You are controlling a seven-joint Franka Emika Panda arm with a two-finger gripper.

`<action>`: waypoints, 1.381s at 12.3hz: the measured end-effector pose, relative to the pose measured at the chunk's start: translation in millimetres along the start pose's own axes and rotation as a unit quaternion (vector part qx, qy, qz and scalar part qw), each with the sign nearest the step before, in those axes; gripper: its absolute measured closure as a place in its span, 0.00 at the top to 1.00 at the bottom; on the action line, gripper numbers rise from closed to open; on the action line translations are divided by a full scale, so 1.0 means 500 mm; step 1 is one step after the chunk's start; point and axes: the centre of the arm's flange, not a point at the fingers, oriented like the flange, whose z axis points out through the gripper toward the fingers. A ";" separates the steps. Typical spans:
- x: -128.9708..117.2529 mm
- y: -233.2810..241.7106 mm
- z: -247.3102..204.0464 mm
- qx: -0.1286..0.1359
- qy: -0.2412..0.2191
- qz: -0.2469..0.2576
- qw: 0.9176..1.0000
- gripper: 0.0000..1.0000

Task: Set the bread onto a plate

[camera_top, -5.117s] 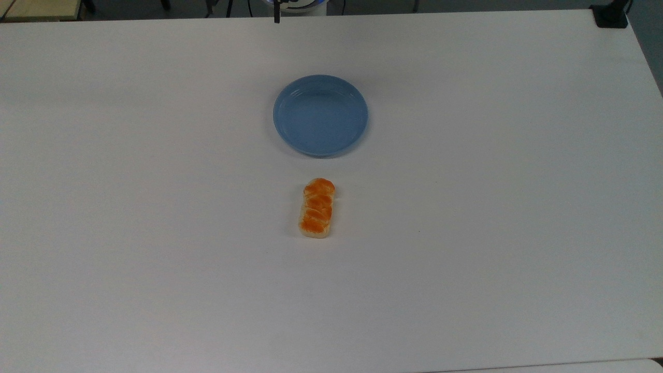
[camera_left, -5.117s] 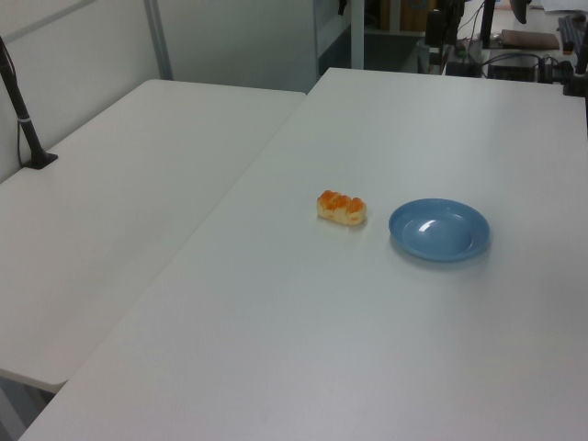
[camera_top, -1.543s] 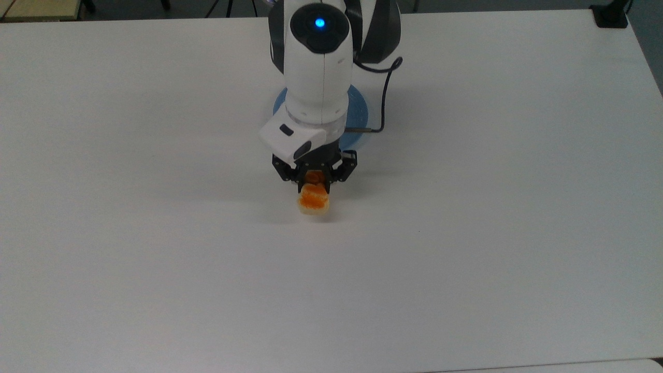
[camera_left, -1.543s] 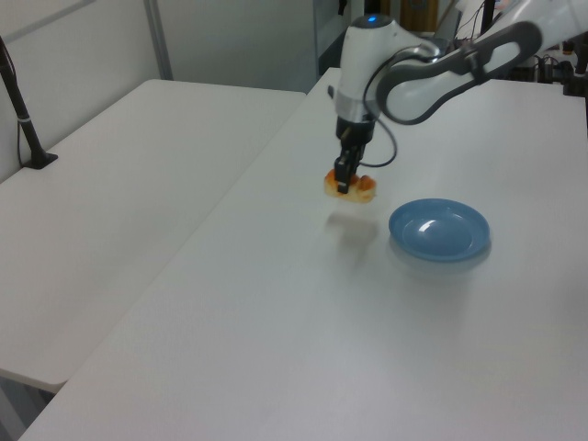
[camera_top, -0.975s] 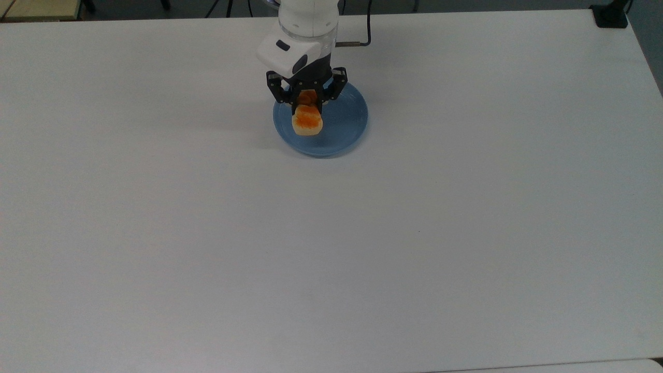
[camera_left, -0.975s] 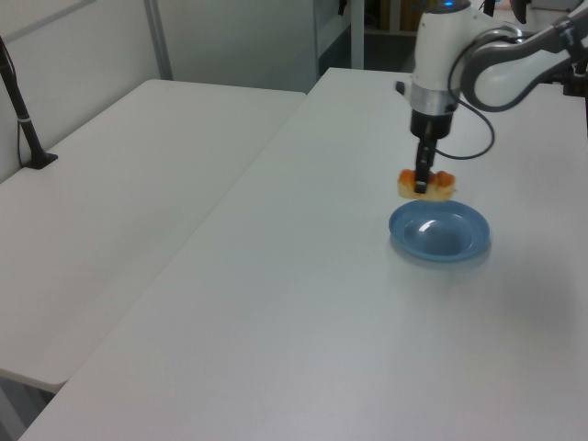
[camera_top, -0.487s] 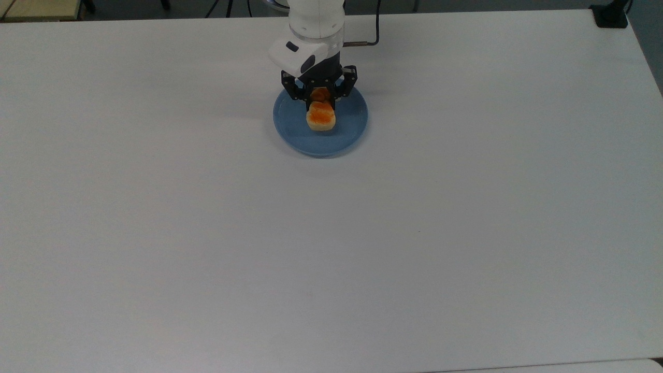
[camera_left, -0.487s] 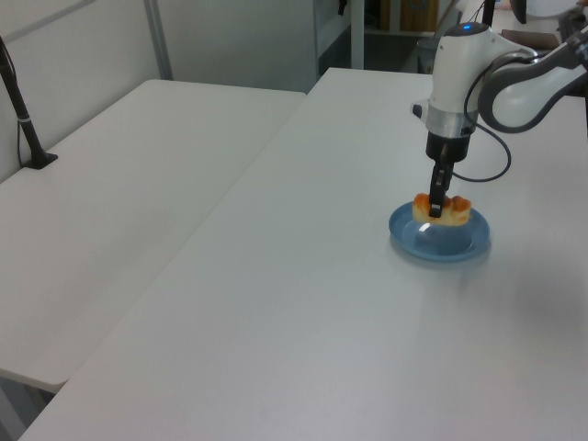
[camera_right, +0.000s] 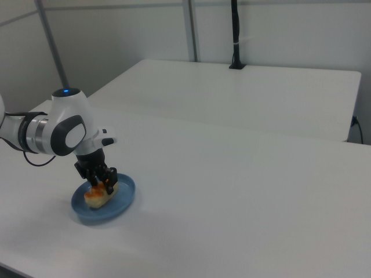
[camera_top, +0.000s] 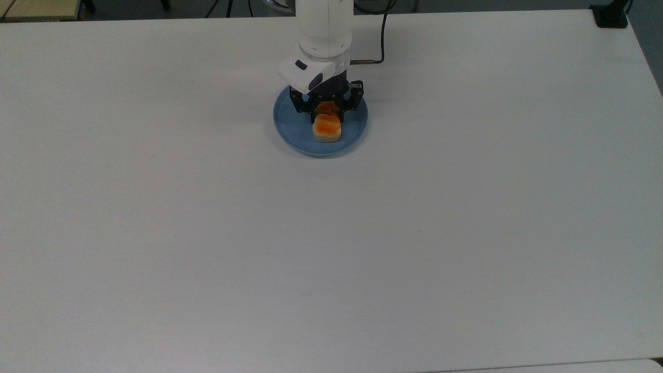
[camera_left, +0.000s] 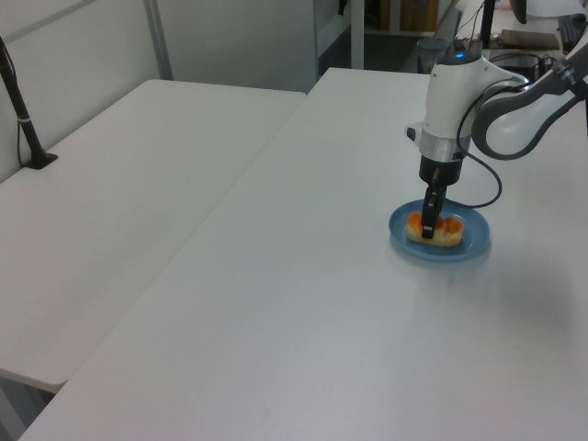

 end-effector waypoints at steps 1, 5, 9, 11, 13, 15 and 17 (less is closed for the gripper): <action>0.003 0.001 -0.004 0.000 0.003 0.000 1.000 0.64; 0.041 0.006 -0.074 0.000 0.007 0.005 1.000 1.00; 0.110 0.049 -0.288 -0.007 -0.012 0.024 1.000 1.00; 0.128 0.095 -0.411 -0.014 -0.018 0.043 0.999 1.00; 0.127 0.130 -0.498 -0.016 -0.022 0.045 0.999 1.00; 0.123 0.153 -0.555 -0.017 -0.020 0.048 0.998 1.00; 0.117 0.166 -0.584 -0.037 -0.026 0.046 0.998 1.00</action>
